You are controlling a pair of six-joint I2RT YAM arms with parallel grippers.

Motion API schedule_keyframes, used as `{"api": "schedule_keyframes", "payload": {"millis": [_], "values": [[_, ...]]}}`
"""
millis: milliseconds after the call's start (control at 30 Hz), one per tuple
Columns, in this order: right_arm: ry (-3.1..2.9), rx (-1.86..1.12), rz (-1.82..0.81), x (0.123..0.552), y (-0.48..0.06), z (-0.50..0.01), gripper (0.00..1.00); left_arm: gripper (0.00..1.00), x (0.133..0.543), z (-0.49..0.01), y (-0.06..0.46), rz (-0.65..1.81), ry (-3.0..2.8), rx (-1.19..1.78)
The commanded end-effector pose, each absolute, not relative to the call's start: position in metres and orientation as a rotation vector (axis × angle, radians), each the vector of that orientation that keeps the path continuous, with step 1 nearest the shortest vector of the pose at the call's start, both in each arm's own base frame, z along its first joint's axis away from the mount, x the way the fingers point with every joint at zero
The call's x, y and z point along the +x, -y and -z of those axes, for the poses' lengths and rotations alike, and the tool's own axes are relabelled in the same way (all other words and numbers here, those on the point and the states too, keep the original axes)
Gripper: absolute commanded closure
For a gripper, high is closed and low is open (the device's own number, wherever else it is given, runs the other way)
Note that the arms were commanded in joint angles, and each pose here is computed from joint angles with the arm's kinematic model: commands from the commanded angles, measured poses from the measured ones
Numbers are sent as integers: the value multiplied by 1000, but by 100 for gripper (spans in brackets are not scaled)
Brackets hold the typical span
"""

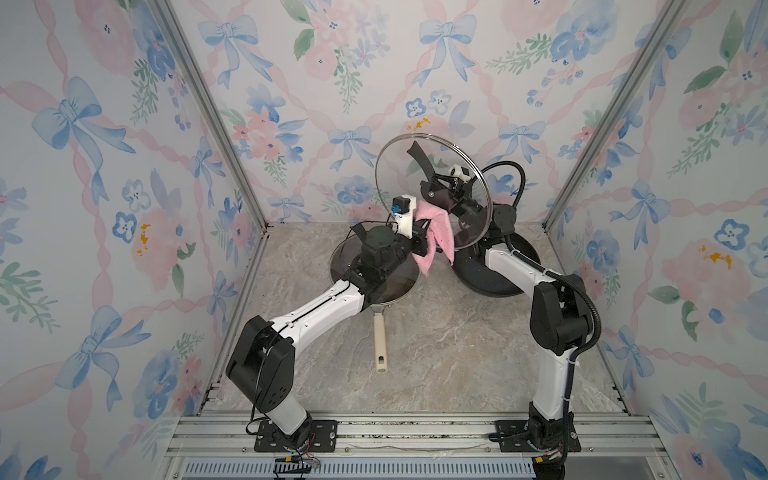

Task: Wipe the pot lid with a cloth
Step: Wipe the pot lid.

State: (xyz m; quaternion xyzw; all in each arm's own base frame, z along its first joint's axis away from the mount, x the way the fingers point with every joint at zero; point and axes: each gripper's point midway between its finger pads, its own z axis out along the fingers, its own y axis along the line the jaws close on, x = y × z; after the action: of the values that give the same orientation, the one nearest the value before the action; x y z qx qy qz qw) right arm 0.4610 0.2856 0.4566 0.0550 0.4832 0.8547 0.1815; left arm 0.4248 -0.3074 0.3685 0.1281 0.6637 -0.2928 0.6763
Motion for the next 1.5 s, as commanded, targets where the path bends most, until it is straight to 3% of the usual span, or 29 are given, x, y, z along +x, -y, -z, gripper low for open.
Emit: {"api": "schedule_keyframes", "payload": {"millis": [0,167,433,533,733,900,1000,1100,1233,1467], "values": [[-1131,-27,-2461,417,-260,-526,98,100,441,-375,236,515,-1486,78],[-1141,-9,-2473,422,-262,-521,98,100,431,-386,244,575,-1463,137],[-1142,-11,-2495,427,-273,-518,98,100,355,-465,374,887,-1240,506],[-1144,-12,-2499,427,-276,-516,98,100,345,-487,393,934,-1168,561],[-1138,-27,-2490,421,-275,-520,98,100,410,-479,339,780,-1238,388],[-1134,-41,-2480,416,-272,-524,98,100,468,-420,260,545,-1418,198],[-1133,-40,-2478,416,-271,-524,98,100,484,-384,218,415,-1509,85],[-1136,-33,-2478,419,-270,-523,98,100,477,-382,195,369,-1519,20],[-1135,-32,-2482,422,-271,-523,98,100,455,-414,210,458,-1458,62],[-1135,-30,-2499,429,-277,-520,98,100,393,-471,330,748,-1311,369]]}}
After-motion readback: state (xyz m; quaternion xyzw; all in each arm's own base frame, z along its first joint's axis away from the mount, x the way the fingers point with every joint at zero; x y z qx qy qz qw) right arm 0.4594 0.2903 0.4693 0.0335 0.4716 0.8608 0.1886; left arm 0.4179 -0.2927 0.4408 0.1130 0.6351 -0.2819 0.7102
